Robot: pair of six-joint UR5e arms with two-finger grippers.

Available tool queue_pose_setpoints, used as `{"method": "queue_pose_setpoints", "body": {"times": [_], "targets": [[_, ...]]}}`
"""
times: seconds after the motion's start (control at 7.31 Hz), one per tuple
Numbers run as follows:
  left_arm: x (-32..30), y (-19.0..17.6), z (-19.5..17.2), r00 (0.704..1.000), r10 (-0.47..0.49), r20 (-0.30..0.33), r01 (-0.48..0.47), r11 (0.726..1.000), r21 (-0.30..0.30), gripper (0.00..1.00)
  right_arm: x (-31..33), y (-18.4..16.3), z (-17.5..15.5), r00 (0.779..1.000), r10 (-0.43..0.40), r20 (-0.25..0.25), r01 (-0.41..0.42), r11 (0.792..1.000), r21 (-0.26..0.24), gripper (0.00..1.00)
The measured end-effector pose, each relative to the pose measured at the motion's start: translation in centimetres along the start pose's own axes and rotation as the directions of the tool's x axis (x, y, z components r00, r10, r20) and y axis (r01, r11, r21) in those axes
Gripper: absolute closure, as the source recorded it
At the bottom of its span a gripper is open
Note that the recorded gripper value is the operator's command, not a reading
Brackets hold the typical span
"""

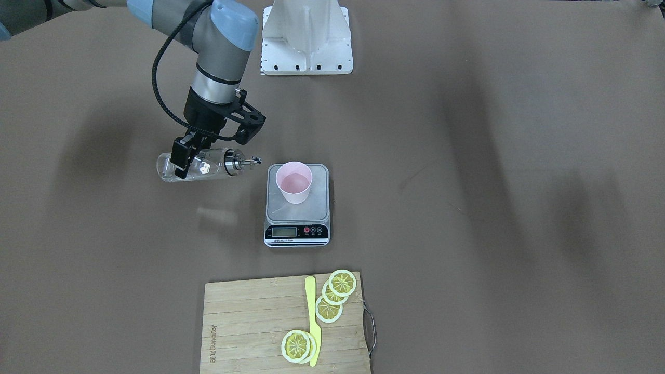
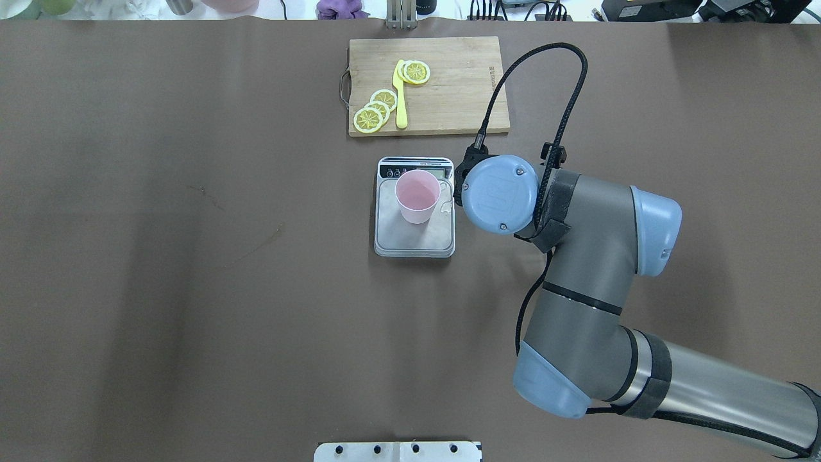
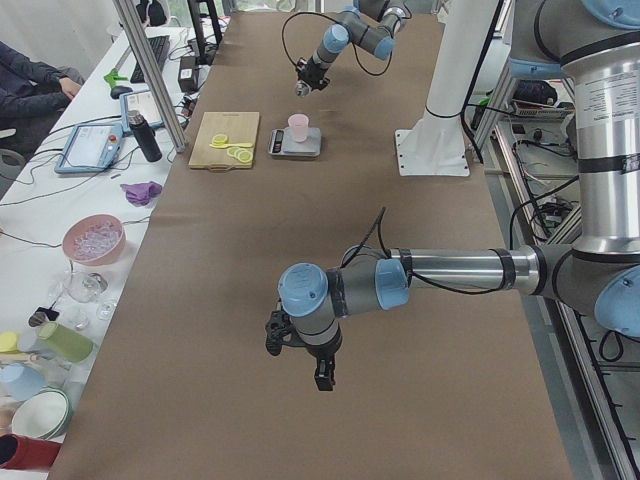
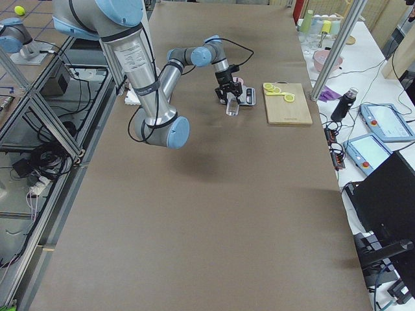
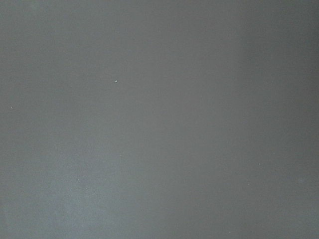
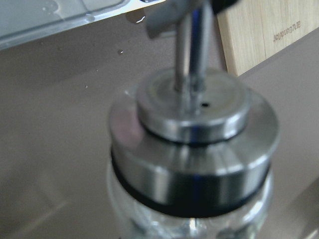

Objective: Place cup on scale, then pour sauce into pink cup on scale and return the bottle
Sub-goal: 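Bring the dispenser spout over the pink cup with the right gripper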

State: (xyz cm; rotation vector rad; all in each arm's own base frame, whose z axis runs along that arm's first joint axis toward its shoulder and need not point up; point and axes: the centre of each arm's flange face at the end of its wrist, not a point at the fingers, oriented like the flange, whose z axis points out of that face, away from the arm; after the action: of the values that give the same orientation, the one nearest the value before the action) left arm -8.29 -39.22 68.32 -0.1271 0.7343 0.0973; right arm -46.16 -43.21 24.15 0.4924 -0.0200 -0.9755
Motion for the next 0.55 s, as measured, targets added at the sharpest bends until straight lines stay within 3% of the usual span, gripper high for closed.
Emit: {"method": "queue_pose_setpoints", "body": {"times": [0.55], "targets": [[-0.4, 0.2, 0.5, 1.000, -0.011, -0.002, 0.011, 1.000, -0.011, 0.01, 0.4, -0.7, -2.9, 0.999, -0.036, -0.019, 0.033, 0.991, -0.130, 1.00]]}}
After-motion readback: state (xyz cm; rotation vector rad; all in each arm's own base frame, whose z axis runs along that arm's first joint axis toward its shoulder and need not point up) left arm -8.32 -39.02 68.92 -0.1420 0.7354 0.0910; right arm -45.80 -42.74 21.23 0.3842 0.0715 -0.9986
